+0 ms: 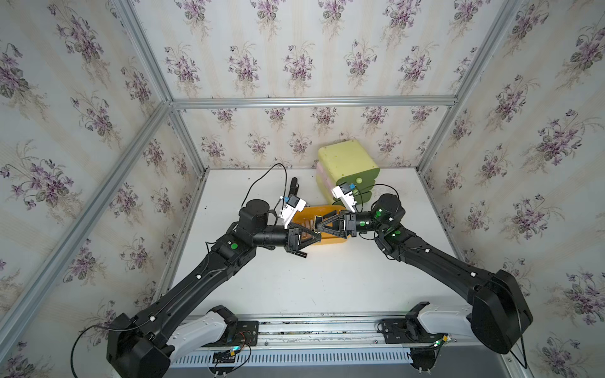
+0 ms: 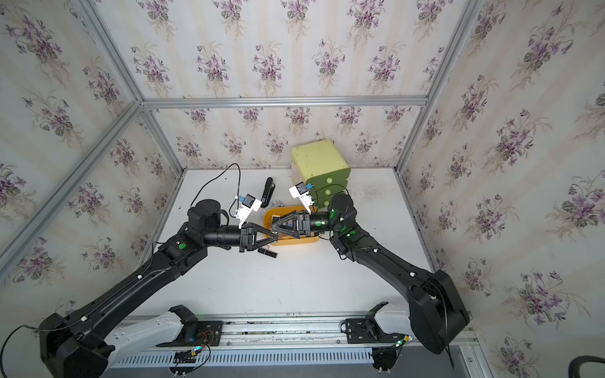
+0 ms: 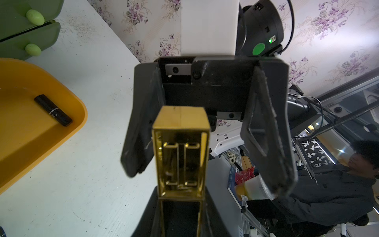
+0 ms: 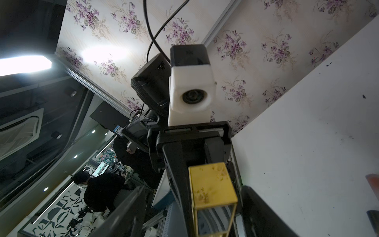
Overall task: Put the lipstick into the storage box
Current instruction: Place the lipstick in the storage box.
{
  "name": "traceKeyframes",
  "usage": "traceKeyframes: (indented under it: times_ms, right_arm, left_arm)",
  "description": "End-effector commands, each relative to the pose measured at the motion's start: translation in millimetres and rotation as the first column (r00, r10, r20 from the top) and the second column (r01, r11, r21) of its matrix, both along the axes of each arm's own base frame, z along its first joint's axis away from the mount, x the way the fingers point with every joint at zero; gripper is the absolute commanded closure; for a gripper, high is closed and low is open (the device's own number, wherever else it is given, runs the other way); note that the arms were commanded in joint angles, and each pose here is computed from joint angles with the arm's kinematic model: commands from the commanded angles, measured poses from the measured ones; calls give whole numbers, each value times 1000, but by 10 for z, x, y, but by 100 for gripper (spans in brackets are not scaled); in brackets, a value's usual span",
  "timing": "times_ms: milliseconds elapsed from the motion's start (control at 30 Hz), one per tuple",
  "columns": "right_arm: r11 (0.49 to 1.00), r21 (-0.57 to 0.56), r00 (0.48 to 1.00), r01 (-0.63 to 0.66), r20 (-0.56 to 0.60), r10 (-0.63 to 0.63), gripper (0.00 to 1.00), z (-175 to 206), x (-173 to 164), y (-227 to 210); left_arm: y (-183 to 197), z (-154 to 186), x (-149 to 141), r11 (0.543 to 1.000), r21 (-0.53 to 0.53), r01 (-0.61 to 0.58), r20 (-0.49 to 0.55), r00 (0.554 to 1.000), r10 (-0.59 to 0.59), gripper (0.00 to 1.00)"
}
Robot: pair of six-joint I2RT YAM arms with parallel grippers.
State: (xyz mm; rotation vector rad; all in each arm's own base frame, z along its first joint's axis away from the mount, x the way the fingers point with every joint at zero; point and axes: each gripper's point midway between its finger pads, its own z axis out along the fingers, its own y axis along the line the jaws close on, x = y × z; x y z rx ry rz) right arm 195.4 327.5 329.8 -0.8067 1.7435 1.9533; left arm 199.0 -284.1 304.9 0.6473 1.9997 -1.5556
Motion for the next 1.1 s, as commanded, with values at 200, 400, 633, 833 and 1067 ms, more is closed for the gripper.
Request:
traceKeyframes:
  times_ms: [200,400,633,833,1067]
  right_arm:
    - [999,45,999,-13,47,11,40,141,-60,32]
    - [999,45,999,-7,48,5,54,129,-61,26]
    - [999,49,999,1,54,-4,68,142,-54,22]
    - [999,47,999,5,51,-7,78,122,-54,17]
    - [999,31,999,17,44,-18,80,70,-34,24]
  left_arm:
    - [20,67,-34,1000,-16,10,29,1000,-9,77]
    - [31,62,-32,1000,-16,7,27,1000,-6,77]
    - [34,64,-35,1000,-16,8,25,1000,-7,77]
    - [52,53,-23,1000,-11,-5,28,1000,5,72]
    - [107,88,22,999,-10,-35,33,999,35,37]
